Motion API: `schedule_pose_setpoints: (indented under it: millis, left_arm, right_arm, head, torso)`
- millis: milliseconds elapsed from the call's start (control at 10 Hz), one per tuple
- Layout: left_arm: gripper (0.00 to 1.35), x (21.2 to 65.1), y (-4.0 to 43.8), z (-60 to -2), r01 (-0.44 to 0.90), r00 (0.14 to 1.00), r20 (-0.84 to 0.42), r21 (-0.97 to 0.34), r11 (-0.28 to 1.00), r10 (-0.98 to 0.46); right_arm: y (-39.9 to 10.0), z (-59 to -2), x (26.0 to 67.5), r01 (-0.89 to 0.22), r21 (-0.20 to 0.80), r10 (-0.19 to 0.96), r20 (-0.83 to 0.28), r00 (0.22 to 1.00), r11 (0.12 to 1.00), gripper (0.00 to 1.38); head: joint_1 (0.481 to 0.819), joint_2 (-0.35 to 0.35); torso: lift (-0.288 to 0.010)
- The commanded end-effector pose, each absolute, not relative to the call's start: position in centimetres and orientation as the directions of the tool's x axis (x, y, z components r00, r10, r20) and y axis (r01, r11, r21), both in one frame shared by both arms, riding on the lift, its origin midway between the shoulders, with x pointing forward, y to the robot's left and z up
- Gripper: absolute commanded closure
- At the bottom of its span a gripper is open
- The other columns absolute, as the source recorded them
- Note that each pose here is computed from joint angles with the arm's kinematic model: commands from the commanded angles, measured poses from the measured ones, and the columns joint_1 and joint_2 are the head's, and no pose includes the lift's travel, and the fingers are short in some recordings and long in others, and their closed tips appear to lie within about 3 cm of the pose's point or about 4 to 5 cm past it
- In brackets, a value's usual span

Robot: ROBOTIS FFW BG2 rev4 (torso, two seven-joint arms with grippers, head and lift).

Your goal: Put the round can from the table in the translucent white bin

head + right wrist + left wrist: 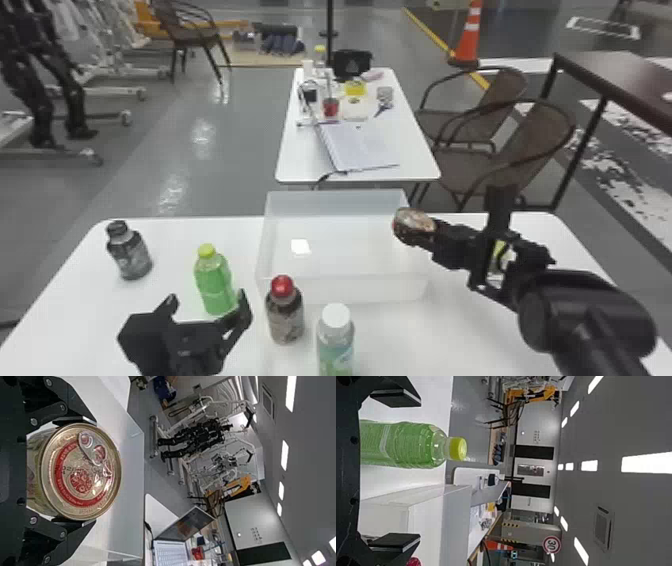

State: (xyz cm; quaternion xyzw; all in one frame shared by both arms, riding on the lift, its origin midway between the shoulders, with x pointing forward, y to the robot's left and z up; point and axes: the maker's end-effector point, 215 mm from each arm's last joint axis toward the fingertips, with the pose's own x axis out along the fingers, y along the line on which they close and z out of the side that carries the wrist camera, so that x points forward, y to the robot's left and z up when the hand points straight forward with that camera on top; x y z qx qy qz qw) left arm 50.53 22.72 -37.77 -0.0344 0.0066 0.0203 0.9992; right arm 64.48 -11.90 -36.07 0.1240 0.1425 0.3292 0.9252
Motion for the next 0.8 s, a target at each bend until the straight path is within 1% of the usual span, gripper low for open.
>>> schedule_pose_setpoints:
  millis: [0, 300, 500, 600, 700]
  left_arm:
    - [0.11, 50.6, 22.6, -37.9, -0.041, 0.999, -0.02, -0.074, 0.996, 0.04]
    - [0.11, 50.8, 22.2, -38.1, -0.034, 0.999, -0.026, -0.077, 0.996, 0.032]
    - [0.11, 50.8, 22.0, -38.2, -0.031, 0.999, -0.029, -0.079, 0.996, 0.029]
    - [0.11, 50.8, 22.0, -38.2, -0.031, 0.999, -0.029, -0.079, 0.996, 0.029]
    - [0.11, 50.8, 22.1, -38.2, -0.033, 0.999, -0.029, -0.078, 0.996, 0.03]
  right_arm:
    - [-10.1, -37.0, 64.9, -0.59, 0.361, 0.68, -0.213, 0.702, 0.722, 1.04]
    - [-7.7, -40.6, 64.4, -0.587, 0.449, 0.733, -0.308, 0.606, 0.674, 1.04]
    - [-7.4, -41.2, 64.3, -0.59, 0.449, 0.738, -0.327, 0.59, 0.671, 1.01]
    - [-7.4, -40.9, 64.4, -0.592, 0.447, 0.739, -0.322, 0.592, 0.67, 0.72]
    - [-7.4, -40.5, 64.6, -0.596, 0.446, 0.74, -0.311, 0.597, 0.668, 0.33]
  head:
    - [0.549, 0.0]
    - [0.549, 0.0]
    - [0.549, 0.0]
    - [0.549, 0.0]
    - [0.549, 0.0]
  torso:
    - [-0.1]
    - [-0.1]
    - [-0.1]
    - [-0.1]
    - [-0.1]
